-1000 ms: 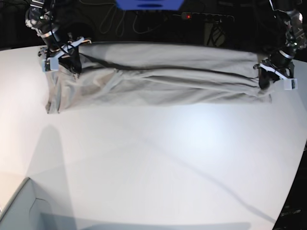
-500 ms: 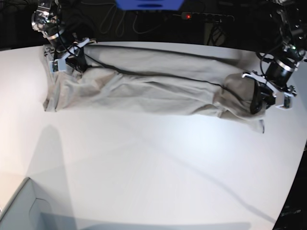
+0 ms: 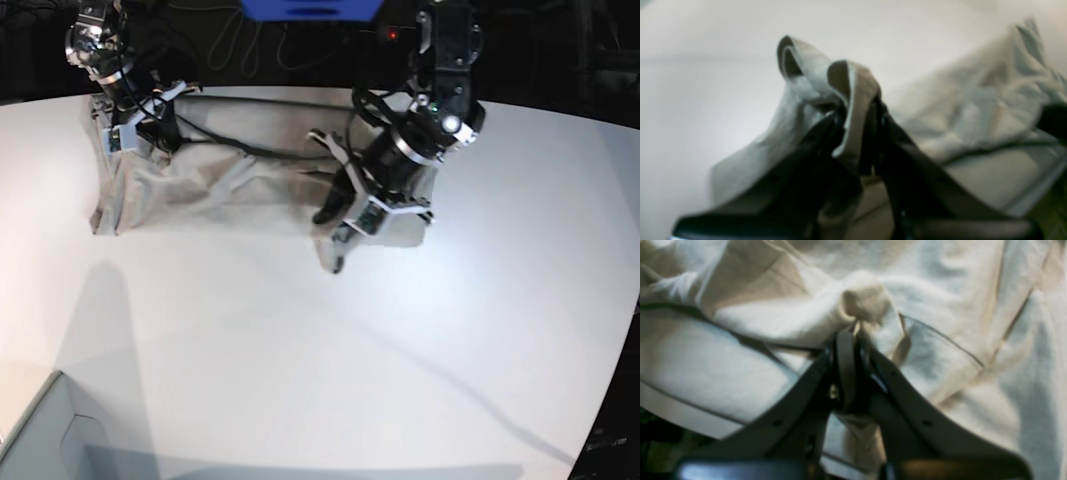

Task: Layout the t-shirt on the table in an organized manner, then fold the t-shirt properly
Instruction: 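Carry the held strip end with the left gripper over toward the middle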

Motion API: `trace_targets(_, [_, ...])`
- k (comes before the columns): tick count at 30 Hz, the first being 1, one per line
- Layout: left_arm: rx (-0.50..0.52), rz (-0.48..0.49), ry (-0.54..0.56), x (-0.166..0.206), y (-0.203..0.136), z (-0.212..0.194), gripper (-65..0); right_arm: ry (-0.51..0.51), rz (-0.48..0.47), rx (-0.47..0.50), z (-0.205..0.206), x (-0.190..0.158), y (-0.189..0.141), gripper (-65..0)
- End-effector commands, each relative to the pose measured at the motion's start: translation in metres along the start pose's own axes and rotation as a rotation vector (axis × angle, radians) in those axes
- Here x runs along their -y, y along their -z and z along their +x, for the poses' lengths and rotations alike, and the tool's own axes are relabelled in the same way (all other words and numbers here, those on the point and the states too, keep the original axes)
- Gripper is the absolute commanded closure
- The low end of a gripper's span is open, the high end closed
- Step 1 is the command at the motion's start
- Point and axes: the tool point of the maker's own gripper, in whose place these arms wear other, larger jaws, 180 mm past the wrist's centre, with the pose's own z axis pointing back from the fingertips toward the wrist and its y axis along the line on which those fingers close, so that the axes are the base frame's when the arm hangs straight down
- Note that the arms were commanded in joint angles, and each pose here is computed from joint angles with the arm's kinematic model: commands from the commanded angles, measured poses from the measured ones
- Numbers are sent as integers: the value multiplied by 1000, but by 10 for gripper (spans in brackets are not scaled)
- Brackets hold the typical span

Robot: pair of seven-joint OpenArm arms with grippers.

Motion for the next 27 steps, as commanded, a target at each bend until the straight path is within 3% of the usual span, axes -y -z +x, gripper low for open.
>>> trace_targets(1, [22, -8, 14, 1, 3, 6, 0, -10, 11, -1, 1, 0, -2, 0])
trace_targets(4, [-6, -67, 27, 24, 13, -2, 0, -10, 11, -1, 1, 0, -2, 0])
trace_targets(8, [6, 5, 8, 27, 22, 4, 0, -10, 11, -1, 1, 0, -2, 0])
trace_targets(13, [112, 63, 28, 19, 16, 39, 0, -11, 11, -3, 1, 0, -2, 0])
trace_targets(15, [143, 120, 44, 2, 5, 55, 0, -12, 11, -3, 1, 1, -2, 0])
trace_targets(19, [180, 326, 26, -46, -17, 72, 0, -14, 10, -3, 1, 1, -2, 0])
trace_targets(21, [176, 373, 37, -57, -21, 71, 0, -13, 11, -2, 2, 1, -2, 0])
trace_targets(27, [121, 327, 72, -32, -9, 60, 0, -13, 12, 9, 7, 0, 2, 0])
